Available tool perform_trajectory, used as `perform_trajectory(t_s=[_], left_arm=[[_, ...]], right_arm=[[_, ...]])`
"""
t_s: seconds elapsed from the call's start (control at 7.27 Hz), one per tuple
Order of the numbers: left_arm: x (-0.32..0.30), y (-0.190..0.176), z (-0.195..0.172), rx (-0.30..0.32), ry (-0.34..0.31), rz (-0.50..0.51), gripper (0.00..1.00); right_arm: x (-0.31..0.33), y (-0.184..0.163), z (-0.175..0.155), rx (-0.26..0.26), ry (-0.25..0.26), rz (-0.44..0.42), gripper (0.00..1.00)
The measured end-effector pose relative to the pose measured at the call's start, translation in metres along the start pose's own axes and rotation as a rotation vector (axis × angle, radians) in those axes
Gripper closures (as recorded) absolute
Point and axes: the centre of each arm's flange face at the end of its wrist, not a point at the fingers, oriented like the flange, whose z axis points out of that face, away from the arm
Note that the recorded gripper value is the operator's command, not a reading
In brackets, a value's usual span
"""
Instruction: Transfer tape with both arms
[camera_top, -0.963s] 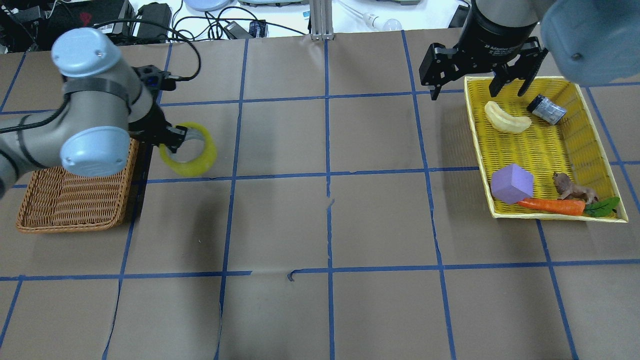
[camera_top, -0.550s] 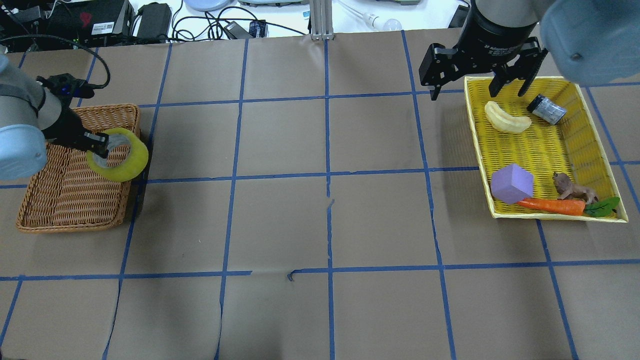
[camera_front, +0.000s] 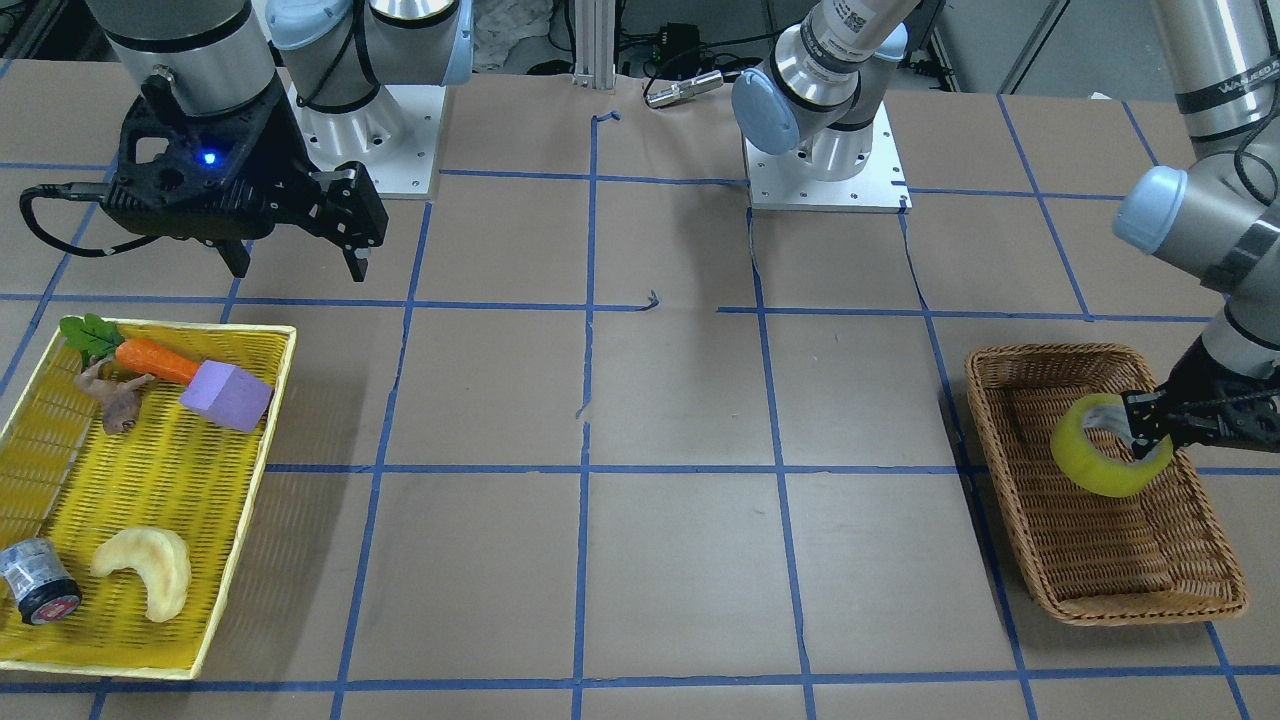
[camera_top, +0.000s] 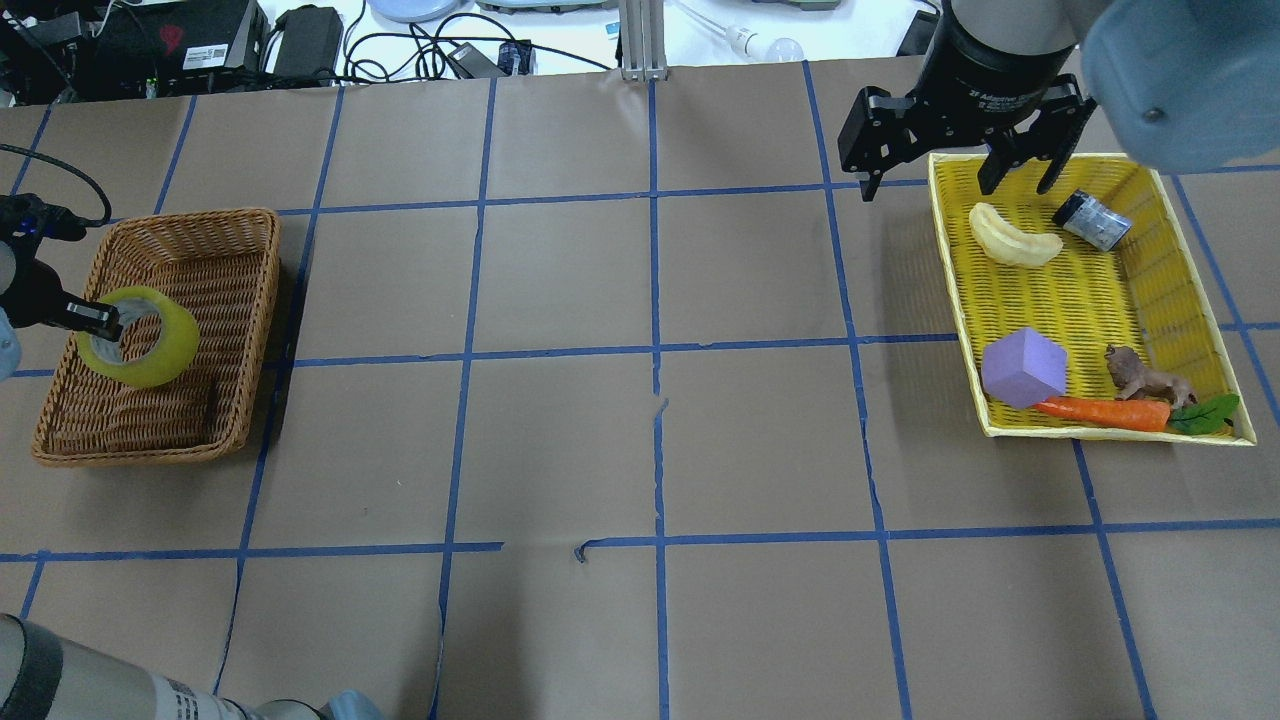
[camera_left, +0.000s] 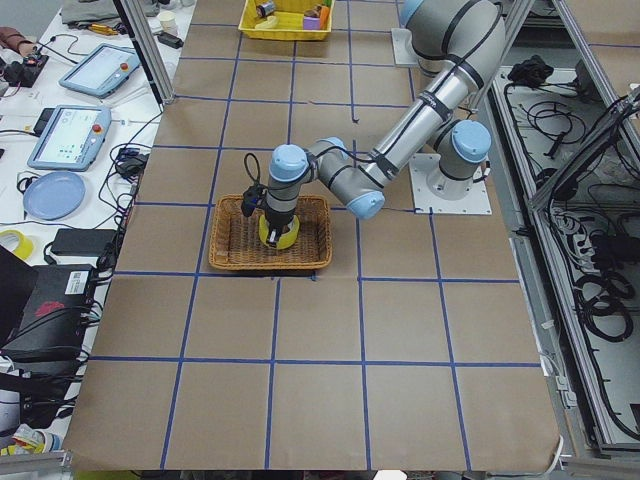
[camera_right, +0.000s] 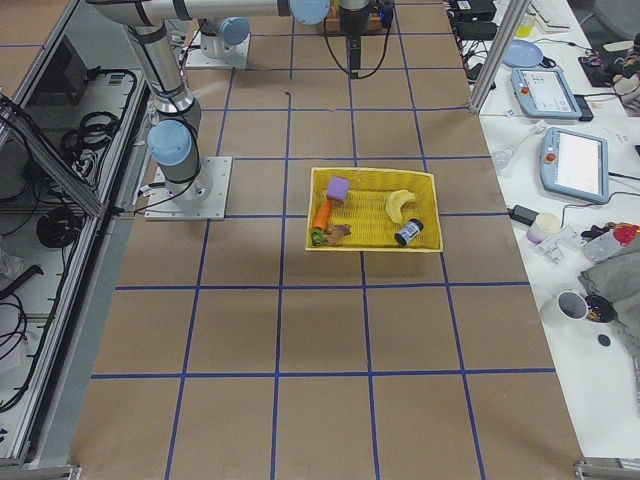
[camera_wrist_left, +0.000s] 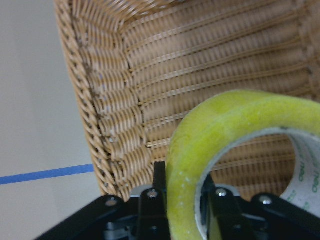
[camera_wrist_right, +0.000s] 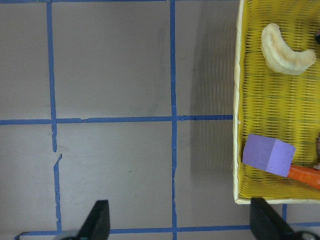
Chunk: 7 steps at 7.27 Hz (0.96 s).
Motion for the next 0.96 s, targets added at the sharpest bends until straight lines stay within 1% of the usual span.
perform_trajectory(t_s=[0.14,0.28,0.41,0.55,0.69,0.83,0.96], left_arm=[[0.0,0.001,0.013,-0.006,0.017,-0.02,0.0],[-0.001,0.0,0.014,-0.005,0.02,-0.049,0.0],[0.0,-0.005,0.004,0.007,0.007,-0.055,0.0],[0.006,-0.021,-0.016,0.034,-0.02,-0.036,0.0],[0.025,-0.047,-0.043,0.057,-0.041,-0.02,0.0],[0.055,-0.072,-0.069,0.064,-0.033,-0.033,0.0],[0.093,-0.09,-0.09,0.053,-0.005,-0.05,0.0]], right_arm=[[0.0,0.0,0.0,0.0,0.0,0.0,0.0],[0.0,0.0,0.0,0.0,0.0,0.0,0.0],[0.0,0.0,0.0,0.0,-0.002,0.0,0.0],[-0.001,0.0,0.0,0.001,-0.011,-0.001,0.0],[-0.003,0.0,0.0,0.0,-0.026,0.0,0.0],[-0.003,0.0,0.0,-0.001,-0.037,0.001,0.0],[-0.003,0.0,0.0,-0.002,-0.041,0.002,0.0]])
